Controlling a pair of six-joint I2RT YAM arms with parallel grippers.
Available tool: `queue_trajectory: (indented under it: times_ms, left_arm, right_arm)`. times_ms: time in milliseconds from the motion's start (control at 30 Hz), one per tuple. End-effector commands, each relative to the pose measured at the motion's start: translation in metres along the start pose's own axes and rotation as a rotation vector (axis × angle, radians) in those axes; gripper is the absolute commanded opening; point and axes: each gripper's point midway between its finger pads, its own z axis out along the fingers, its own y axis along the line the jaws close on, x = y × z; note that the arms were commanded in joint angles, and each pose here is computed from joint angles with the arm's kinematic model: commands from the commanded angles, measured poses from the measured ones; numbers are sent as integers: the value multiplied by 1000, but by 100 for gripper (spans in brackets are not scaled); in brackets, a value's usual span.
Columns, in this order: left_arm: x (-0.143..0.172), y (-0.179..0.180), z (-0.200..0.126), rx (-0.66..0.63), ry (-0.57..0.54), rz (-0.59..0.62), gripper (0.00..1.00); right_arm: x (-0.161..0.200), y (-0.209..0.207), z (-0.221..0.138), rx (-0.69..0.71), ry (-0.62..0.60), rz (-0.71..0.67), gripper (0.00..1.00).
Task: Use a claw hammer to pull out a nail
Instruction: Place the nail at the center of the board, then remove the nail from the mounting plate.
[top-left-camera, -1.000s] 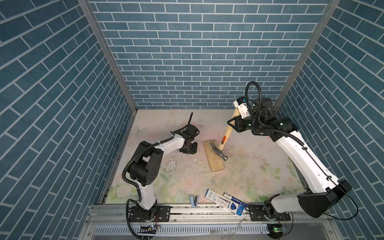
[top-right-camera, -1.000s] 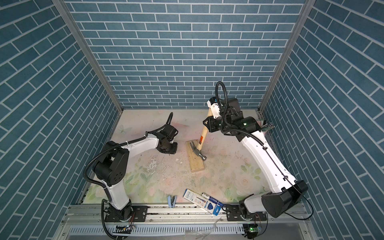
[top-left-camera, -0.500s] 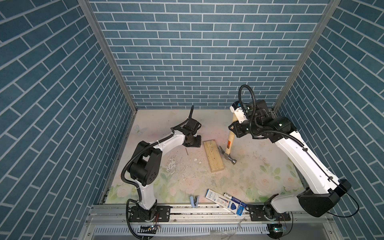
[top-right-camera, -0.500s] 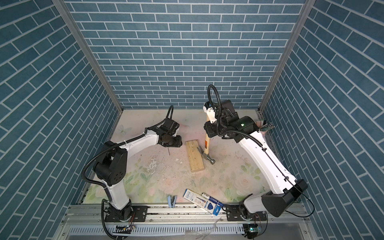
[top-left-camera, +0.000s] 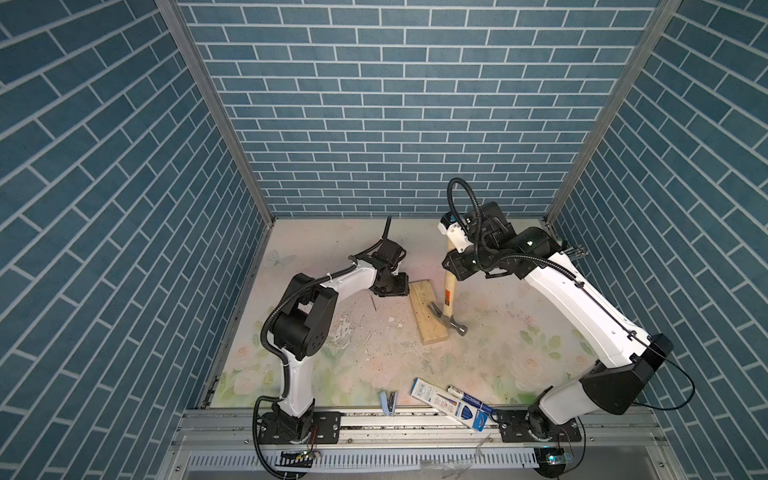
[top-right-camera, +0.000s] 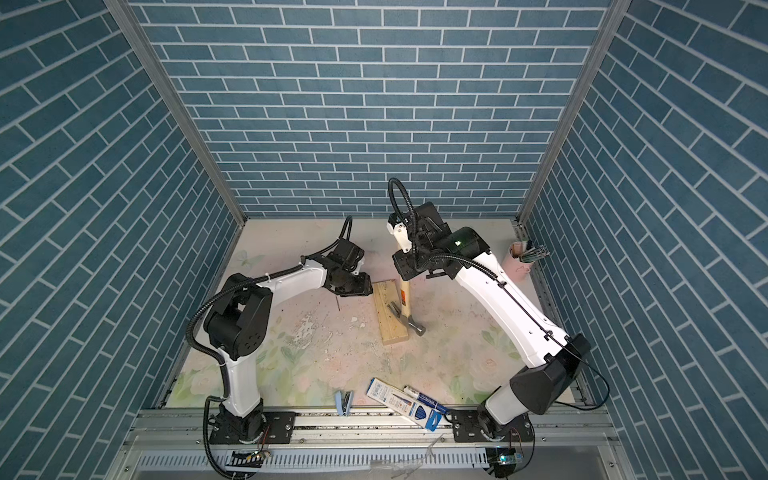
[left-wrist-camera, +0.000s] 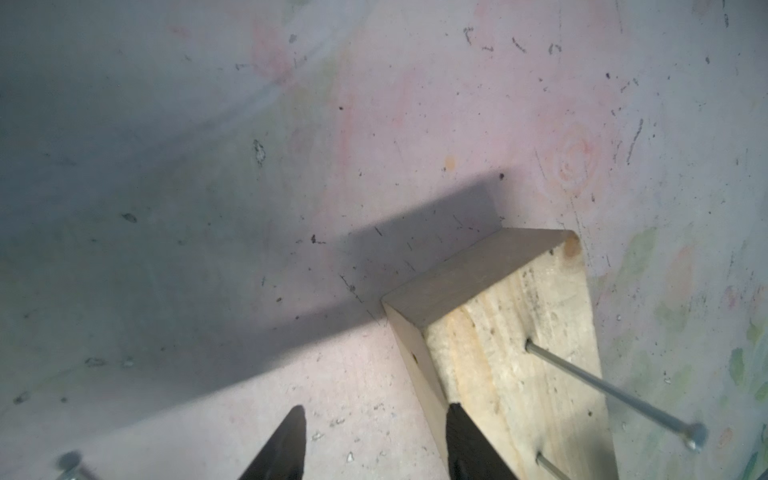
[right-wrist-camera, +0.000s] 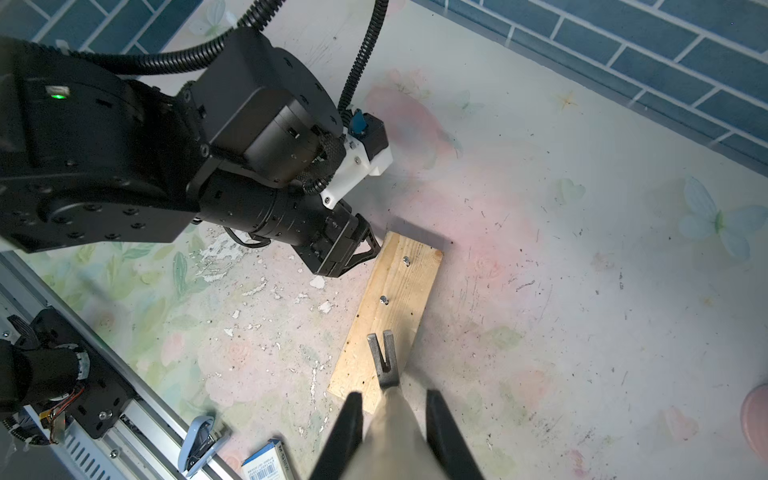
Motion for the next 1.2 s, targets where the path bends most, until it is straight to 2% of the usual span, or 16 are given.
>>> queue_trajectory:
  times_ms: [0,567,1167]
  left_arm:
    - [-10,-6,-3,28,-25,-21,55]
    - [-8,-4,8,31,-6,-24,55]
    - [10,10,24,5,35,-41,54]
  right_arm:
    - [-25,3,-16,3,-92,-51,0]
    - [-33,1,5,17,-66,-68,0]
    - [-43,2,21,15,-52,-79,0]
